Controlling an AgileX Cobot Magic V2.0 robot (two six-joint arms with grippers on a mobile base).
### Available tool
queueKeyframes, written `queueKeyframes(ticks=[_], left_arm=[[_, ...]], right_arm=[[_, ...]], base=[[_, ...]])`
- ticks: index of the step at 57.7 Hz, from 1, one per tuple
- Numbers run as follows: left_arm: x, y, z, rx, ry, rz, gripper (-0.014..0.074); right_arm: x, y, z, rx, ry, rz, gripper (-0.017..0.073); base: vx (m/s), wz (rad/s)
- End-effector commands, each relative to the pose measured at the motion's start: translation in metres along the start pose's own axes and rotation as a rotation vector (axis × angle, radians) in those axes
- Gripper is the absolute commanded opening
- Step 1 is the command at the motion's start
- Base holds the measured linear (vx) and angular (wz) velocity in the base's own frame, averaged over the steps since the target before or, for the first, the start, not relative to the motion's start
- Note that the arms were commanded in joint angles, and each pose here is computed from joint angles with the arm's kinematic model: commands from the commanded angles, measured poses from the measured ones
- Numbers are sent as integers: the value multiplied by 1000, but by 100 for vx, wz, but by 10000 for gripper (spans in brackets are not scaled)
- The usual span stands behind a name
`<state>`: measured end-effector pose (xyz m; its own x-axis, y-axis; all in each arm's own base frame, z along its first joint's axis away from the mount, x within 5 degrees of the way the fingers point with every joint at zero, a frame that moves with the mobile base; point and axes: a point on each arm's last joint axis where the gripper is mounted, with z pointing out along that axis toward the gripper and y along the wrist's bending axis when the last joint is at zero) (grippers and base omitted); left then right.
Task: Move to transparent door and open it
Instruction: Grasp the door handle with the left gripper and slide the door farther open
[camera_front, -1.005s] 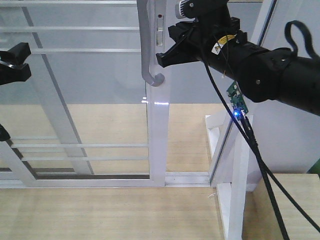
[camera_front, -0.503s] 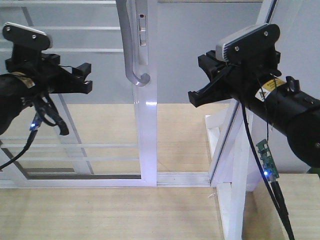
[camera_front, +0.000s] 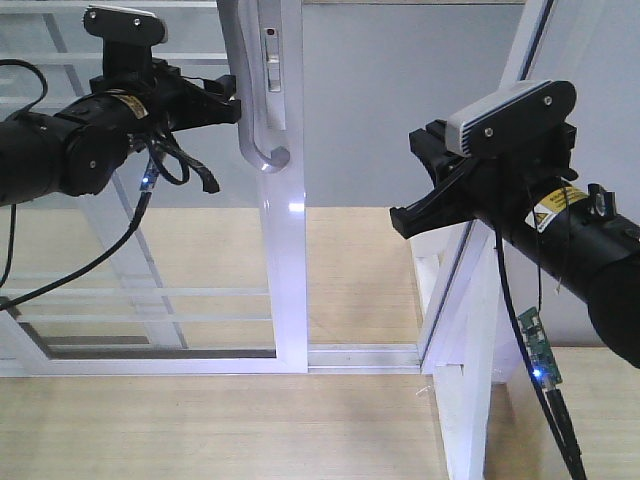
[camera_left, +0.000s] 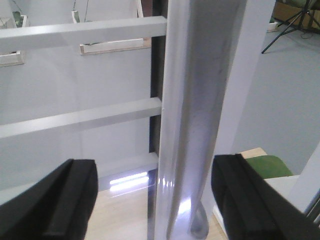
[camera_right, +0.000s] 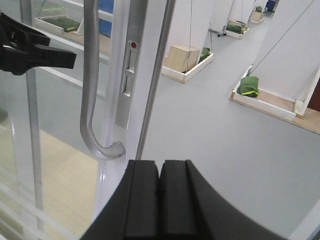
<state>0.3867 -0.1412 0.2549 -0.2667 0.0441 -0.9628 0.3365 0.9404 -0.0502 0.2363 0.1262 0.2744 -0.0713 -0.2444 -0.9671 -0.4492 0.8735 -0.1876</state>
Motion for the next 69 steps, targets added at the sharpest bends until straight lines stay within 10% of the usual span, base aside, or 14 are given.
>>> queueKeyframes(ticks=[1, 30, 51, 69], left_arm=[[-39, -10, -4, 39, -180, 10, 578], [-53, -14, 36, 59, -214, -55, 456], [-48, -12, 32, 32, -81, -52, -9], [-73, 3, 8, -5, -106, -25, -6]], right_arm=[[-24, -8, -6, 51, -150, -32, -3], [-26, -8, -6, 64, -167, -92, -3], [-25, -11, -6, 93, -155, -32, -3], [-25, -11, -6, 94, -154, -29, -3]], base=[[0, 0], [0, 0], [0, 0], [0, 0]])
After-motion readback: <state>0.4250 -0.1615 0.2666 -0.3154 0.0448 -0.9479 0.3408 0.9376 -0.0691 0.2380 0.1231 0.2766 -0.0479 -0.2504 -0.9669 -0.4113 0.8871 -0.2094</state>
